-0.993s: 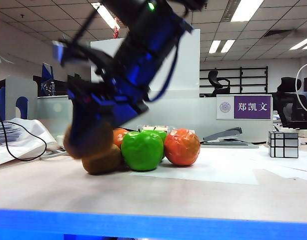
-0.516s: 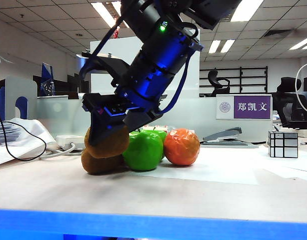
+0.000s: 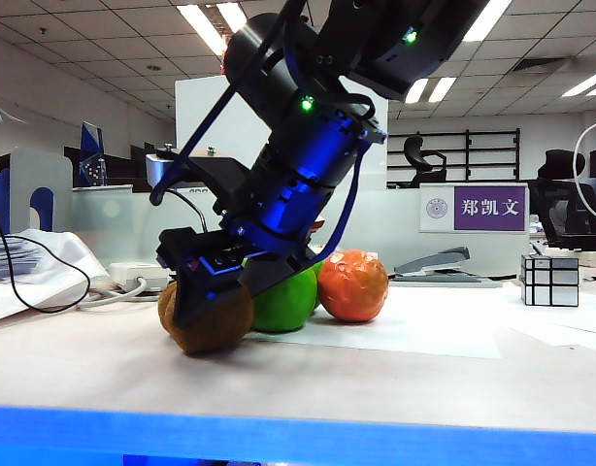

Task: Put the same fruits together.

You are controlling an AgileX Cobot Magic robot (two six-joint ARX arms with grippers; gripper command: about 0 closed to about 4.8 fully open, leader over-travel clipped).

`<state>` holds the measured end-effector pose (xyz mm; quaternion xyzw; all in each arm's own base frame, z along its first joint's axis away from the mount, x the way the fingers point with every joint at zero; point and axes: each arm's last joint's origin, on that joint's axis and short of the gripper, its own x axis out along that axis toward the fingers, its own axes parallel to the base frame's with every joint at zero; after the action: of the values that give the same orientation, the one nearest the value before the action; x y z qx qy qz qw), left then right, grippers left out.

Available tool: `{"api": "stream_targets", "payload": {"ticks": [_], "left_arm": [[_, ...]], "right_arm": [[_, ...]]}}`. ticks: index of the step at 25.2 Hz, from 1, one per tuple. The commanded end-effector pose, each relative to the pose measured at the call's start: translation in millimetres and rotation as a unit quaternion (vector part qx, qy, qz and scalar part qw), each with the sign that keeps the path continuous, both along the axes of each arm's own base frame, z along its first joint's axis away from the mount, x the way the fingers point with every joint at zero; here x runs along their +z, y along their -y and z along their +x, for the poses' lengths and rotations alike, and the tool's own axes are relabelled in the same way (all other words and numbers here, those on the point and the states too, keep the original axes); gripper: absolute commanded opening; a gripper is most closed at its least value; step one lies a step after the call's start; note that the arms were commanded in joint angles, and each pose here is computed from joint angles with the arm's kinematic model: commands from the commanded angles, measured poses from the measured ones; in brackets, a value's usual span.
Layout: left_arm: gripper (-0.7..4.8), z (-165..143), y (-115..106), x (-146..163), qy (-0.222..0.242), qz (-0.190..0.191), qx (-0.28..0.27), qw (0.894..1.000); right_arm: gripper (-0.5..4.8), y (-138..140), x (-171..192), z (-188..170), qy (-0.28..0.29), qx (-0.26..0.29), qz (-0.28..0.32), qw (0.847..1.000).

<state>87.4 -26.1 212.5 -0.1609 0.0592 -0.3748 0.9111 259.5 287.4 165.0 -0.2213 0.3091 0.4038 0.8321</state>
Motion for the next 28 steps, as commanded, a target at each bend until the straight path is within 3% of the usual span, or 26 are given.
{"api": "stream_targets", "payload": {"ticks": [1, 8, 9, 10, 11, 12, 14, 16, 17, 28], "left_arm": [[0.62, -0.6, -0.1, 2.4, 0.010, 0.001, 0.000, 1.000], [0.62, -0.6, 0.0, 2.4, 0.010, 0.001, -0.001, 1.000], [0.62, -0.6, 0.0, 2.4, 0.010, 0.001, -0.001, 1.000], [0.62, -0.6, 0.0, 2.4, 0.010, 0.001, -0.001, 1.000], [0.62, -0.6, 0.0, 2.4, 0.010, 0.001, -0.001, 1.000], [0.63, -0.6, 0.0, 2.4, 0.010, 0.001, -0.001, 1.000], [0.63, -0.6, 0.0, 2.4, 0.010, 0.001, -0.001, 1.000], [0.63, -0.6, 0.0, 2.4, 0.010, 0.001, -0.001, 1.000], [0.62, -0.6, 0.0, 2.4, 0.010, 0.001, -0.001, 1.000], [0.62, -0.4, -0.1, 0.0, 0.000, 0.003, 0.000, 1.000]], "right_arm": [[-0.06, -1.8, 1.6, 0.5, 0.004, 0.000, 0.009, 1.000], [-0.02, -1.5, 1.3, 0.3, 0.002, -0.001, 0.008, 1.000], [0.25, -1.4, 1.1, 0.2, 0.001, -0.001, 0.007, 1.000], [0.72, -1.4, 1.0, 0.0, 0.000, -0.001, 0.007, 1.000], [2.12, -1.4, 0.9, 0.0, -0.001, -0.002, 0.007, 1.000], [2.92, -1.4, 1.0, 0.0, -0.002, -0.004, 0.008, 1.000], [3.12, -1.4, 1.0, 0.0, -0.002, -0.004, 0.008, 1.000], [4.43, -2.4, 1.1, -1.1, -0.003, -0.004, 0.010, 1.000], [4.79, -2.4, 1.1, -1.1, -0.006, -0.008, 0.013, 1.000], [4.79, -2.9, 5.3, -1.4, -0.001, -0.009, 0.021, 1.000]]}}
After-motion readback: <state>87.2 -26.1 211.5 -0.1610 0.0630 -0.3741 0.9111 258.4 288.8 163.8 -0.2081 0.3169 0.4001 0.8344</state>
